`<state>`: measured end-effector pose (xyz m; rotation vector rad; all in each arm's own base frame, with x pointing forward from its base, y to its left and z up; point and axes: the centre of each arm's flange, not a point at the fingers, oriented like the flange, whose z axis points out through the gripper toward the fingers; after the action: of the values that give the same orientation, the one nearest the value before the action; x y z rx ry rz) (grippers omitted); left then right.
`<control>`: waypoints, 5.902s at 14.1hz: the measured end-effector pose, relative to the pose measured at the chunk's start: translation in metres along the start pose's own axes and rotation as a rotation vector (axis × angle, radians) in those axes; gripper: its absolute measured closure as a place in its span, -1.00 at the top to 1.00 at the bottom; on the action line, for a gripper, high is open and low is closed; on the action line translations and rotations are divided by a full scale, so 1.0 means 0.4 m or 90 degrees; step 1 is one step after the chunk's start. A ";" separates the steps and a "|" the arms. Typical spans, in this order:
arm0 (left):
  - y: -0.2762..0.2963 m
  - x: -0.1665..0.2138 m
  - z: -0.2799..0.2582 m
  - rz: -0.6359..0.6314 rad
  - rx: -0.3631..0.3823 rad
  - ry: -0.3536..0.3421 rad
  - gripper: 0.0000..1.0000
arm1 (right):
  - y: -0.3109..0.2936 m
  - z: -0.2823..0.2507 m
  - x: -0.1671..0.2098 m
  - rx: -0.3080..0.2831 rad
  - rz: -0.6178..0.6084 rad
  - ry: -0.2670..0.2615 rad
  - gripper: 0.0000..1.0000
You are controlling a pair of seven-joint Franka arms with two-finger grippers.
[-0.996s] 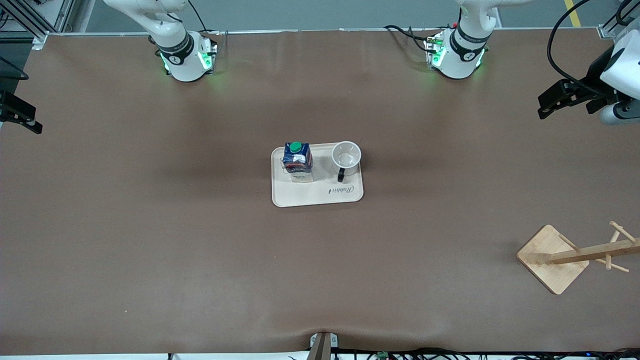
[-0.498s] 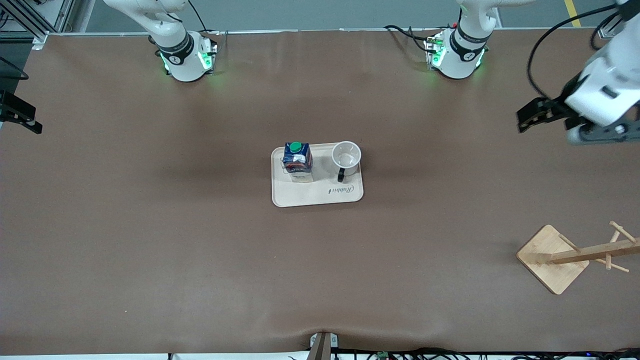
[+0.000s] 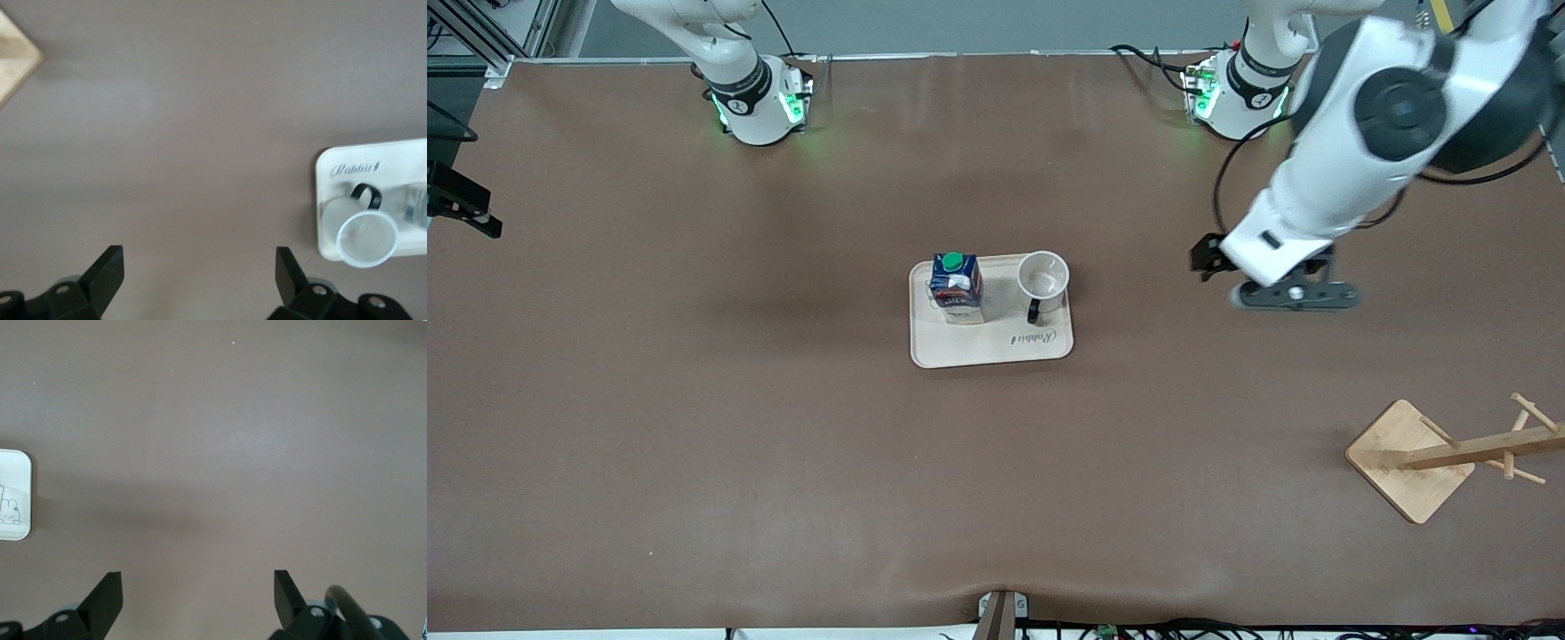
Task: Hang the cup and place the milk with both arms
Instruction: 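Reach the left gripper down to the white mug on the tray, then grasp the white mug rim with the left gripper, then lift the mug with the left gripper and carry it toward the wooden stand, then hold the mug by the stand while the right gripper reaches the milk carton, then grasp the blue milk carton with the right gripper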
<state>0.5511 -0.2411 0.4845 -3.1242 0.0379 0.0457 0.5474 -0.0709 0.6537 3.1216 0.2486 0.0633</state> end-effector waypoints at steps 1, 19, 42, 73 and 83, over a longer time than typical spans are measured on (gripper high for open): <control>0.047 -0.008 0.048 -0.009 -0.006 0.006 1.00 | 0.000 0.000 0.000 0.000 0.000 0.000 1.00; 0.480 -0.191 0.554 0.086 0.005 -0.108 0.43 | 0.000 0.000 0.001 0.000 0.000 0.000 1.00; -0.224 0.137 -0.064 0.033 -0.005 -0.043 -0.89 | -0.006 0.016 0.011 0.002 -0.004 -0.008 1.00; -0.811 0.196 -0.038 0.133 0.022 0.009 -0.89 | -0.982 0.596 0.092 0.176 0.162 -0.181 1.00; -0.893 0.200 -0.010 0.101 0.009 0.016 -0.89 | -1.213 0.674 0.033 0.168 0.271 -0.124 1.00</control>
<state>0.6401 0.1139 0.4919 -3.1003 0.2844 0.0083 0.4949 0.4085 0.3786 3.3438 -0.4476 -0.2930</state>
